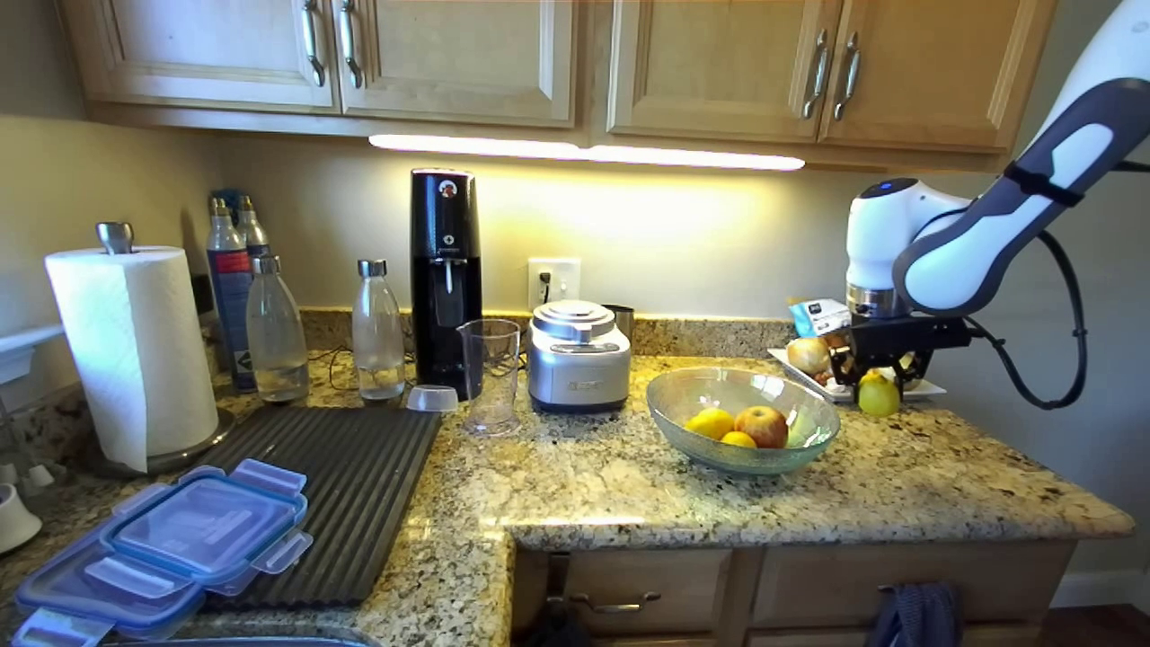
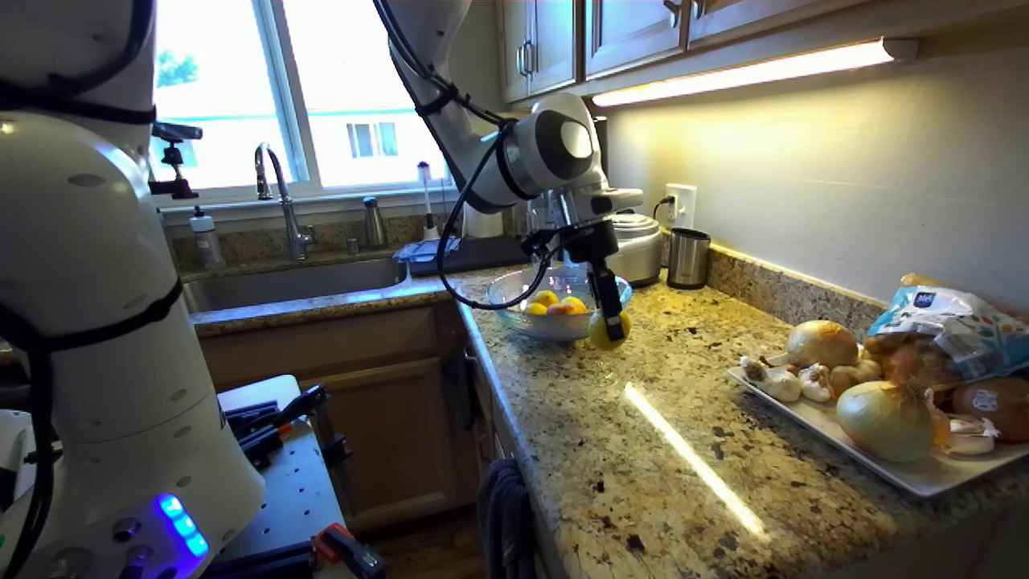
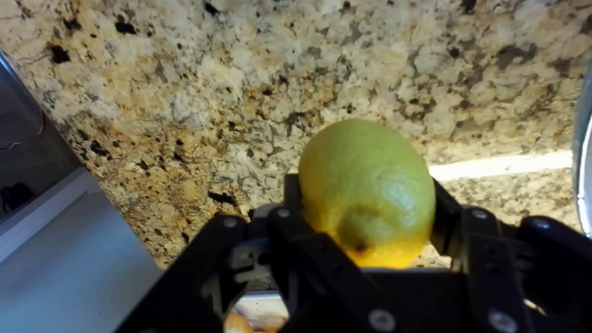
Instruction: Remove the lemon from the glass bowl and place it on the counter
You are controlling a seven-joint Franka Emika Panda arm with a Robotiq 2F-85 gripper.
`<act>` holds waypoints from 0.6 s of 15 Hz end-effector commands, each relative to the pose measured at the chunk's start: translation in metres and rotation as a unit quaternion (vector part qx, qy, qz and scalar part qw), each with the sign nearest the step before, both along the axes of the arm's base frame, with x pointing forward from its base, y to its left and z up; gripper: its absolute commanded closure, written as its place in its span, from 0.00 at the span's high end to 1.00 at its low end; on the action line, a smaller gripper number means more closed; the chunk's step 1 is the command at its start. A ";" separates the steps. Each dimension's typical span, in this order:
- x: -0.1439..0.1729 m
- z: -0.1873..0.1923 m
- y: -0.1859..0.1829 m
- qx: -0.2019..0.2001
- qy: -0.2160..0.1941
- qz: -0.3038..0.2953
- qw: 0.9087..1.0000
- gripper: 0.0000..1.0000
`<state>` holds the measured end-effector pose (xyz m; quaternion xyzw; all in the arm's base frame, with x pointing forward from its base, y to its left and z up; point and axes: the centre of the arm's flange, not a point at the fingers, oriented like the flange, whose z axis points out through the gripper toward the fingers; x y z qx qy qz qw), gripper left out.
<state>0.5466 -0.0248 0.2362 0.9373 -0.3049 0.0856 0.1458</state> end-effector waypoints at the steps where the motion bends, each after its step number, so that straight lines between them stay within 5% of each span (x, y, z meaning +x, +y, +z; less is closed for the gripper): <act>1: -0.003 -0.005 -0.017 -0.002 -0.001 -0.019 1.000 0.37; 9: 0.008 -0.050 -0.059 0.017 -0.029 -0.067 0.997 0.37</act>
